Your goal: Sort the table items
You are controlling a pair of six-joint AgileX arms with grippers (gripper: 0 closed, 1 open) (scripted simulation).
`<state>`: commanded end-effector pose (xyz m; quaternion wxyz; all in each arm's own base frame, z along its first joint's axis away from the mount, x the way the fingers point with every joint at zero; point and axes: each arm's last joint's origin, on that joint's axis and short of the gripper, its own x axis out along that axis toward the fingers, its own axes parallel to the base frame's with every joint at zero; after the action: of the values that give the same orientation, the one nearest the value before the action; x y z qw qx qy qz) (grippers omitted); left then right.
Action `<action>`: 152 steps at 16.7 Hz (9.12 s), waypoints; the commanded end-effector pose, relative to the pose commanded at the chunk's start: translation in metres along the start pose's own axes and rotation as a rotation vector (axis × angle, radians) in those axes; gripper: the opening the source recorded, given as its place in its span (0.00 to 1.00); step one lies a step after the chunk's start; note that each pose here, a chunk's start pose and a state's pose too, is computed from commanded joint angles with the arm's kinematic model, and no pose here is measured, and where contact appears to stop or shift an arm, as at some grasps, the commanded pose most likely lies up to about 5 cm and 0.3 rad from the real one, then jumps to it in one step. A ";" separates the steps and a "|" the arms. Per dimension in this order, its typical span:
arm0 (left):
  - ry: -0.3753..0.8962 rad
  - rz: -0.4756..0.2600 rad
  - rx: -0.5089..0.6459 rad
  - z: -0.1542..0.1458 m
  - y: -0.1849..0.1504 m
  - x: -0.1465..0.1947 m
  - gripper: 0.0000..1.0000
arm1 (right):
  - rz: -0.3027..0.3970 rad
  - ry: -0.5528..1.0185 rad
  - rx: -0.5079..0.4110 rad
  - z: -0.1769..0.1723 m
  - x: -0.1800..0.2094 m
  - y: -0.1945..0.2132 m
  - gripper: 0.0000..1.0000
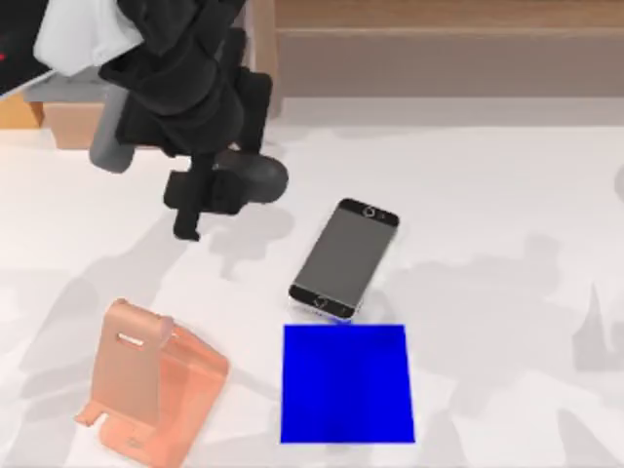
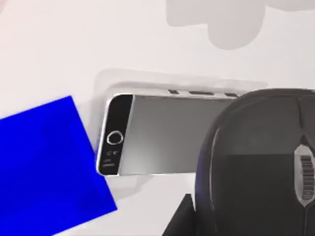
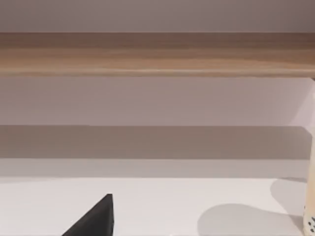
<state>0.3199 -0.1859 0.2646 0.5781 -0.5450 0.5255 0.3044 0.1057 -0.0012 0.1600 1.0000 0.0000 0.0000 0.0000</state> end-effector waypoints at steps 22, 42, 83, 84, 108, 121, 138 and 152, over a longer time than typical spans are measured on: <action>0.081 0.369 1.283 -0.113 0.078 0.122 0.00 | 0.000 0.000 0.000 0.000 0.000 0.000 1.00; 0.081 0.373 1.287 -0.113 0.081 0.130 0.90 | 0.000 0.000 0.000 0.000 0.000 0.000 1.00; 0.179 0.371 1.746 -0.084 -0.053 0.154 1.00 | 0.000 0.000 0.000 0.000 0.000 0.000 1.00; 0.179 0.371 1.746 -0.082 -0.050 0.162 1.00 | 0.000 0.000 0.000 0.000 0.000 0.000 1.00; 0.179 0.370 1.747 -0.076 -0.039 0.191 0.00 | 0.000 0.000 0.000 0.000 0.000 0.000 1.00; 0.173 0.360 1.751 -0.081 -0.046 0.166 0.00 | 0.000 0.000 0.000 0.000 0.000 0.000 1.00; -0.018 0.358 1.326 -0.095 -0.036 0.122 0.00 | 0.000 0.000 0.000 0.000 0.000 0.000 1.00; -0.297 -0.155 -0.378 -0.098 0.045 -0.024 0.00 | 0.000 0.000 0.000 0.000 0.000 0.000 1.00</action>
<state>0.2449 -0.2638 0.2879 0.5583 -0.6313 0.3251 0.4290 0.1057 -0.0012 0.1600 1.0000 0.0000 0.0000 0.0000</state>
